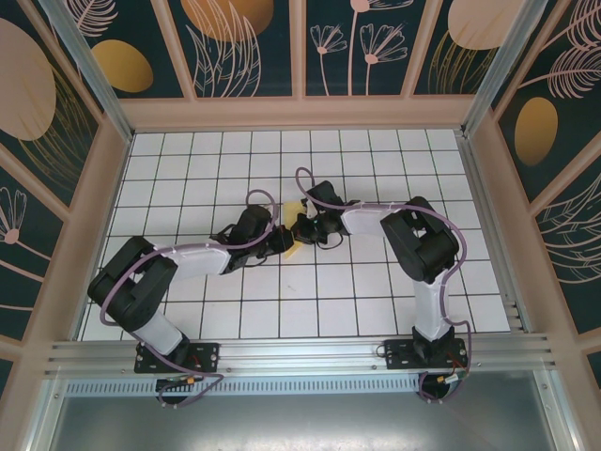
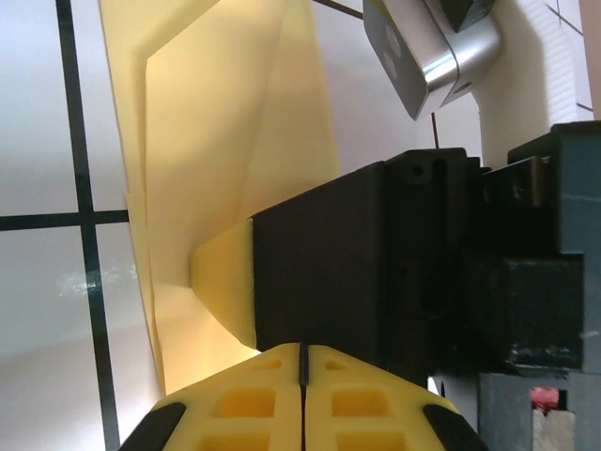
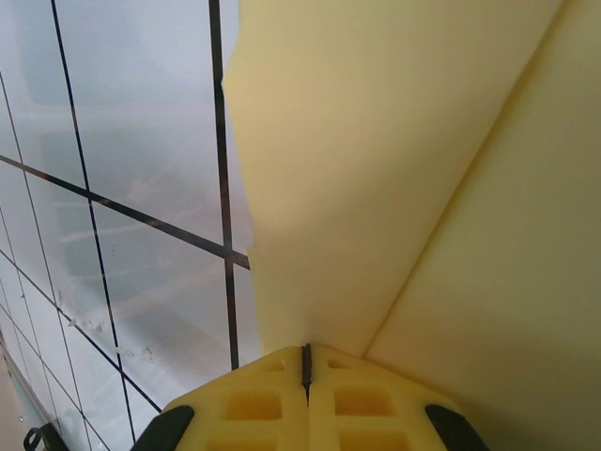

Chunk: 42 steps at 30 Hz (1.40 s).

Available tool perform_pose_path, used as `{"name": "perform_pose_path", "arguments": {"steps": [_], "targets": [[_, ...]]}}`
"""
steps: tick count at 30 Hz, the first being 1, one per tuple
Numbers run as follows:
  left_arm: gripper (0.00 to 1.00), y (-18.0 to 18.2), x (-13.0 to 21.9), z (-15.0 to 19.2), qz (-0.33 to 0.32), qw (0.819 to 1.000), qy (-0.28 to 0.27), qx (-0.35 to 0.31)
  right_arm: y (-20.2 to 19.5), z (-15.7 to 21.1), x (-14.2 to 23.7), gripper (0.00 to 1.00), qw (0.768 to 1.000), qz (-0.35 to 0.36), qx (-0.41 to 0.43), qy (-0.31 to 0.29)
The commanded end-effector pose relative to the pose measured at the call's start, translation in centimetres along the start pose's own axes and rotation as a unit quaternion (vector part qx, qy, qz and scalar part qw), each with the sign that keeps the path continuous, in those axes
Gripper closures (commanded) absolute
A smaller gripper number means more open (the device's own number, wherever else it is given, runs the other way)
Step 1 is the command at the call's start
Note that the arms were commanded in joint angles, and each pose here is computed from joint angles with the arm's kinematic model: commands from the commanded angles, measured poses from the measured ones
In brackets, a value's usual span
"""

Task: Fold a paper plane with a square sheet of paper (pick it up from the middle)
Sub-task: Fourth fold the wing at the center of the table.

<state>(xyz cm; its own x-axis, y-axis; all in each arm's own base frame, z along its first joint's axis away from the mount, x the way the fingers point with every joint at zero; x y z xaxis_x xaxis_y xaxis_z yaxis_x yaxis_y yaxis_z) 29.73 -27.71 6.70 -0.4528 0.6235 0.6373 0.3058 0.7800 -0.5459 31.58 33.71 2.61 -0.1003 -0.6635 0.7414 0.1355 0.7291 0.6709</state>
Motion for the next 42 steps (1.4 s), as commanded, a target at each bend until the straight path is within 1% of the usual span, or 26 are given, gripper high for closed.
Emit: {"name": "perform_pose_path", "arguments": {"steps": [1,7,11,21,25,32,38,42], "targets": [[0.94,0.8,-1.0,1.0,-0.009,1.000,0.021,-0.002,-1.8,0.6,-0.9,0.98,1.000,0.028,-0.006,0.006],[0.99,2.0,-1.3,2.6,-0.022,0.999,0.040,0.005,-1.8,0.2,-0.8,0.98,1.000,0.023,-0.012,0.003],[1.00,2.3,-0.7,3.0,-0.022,0.999,0.031,0.012,-1.9,0.0,-0.6,0.98,1.000,0.019,-0.018,0.001],[1.00,1.4,0.6,1.1,-0.014,1.000,-0.013,0.010,-2.0,0.1,-0.5,0.98,1.000,0.013,-0.024,0.003],[1.00,1.1,0.1,1.0,-0.001,1.000,-0.013,0.012,-1.2,0.2,-0.2,0.98,1.000,-0.003,-0.020,0.007],[1.00,1.3,-1.0,1.0,-0.002,1.000,-0.006,0.010,1.2,-0.4,1.2,0.98,0.999,-0.046,-0.008,0.001],[1.00,1.9,-1.6,0.8,-0.019,1.000,-0.010,0.005,1.5,-0.7,1.4,0.98,0.999,-0.050,-0.005,0.001],[1.00,1.7,-1.7,0.5,-0.015,1.000,-0.013,0.004,1.5,-0.6,1.4,0.98,0.999,-0.051,-0.002,0.002]]}}
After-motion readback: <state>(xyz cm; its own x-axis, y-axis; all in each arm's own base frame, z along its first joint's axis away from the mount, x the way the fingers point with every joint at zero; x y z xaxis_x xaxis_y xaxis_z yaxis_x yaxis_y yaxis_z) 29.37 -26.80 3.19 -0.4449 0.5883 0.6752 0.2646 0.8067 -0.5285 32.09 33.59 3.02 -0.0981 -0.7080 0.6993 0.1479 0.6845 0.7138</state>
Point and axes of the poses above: each hand's point on the last joint's axis, 136 mm out from that joint toward the fingers, its own x axis back along the fingers, its own y axis along the line the jaws close on, z = x × y, the point moved 1 cm from there along x, back along the fingers, and after that the axes turned 13 degrees about -x, right-handed, at the moved point
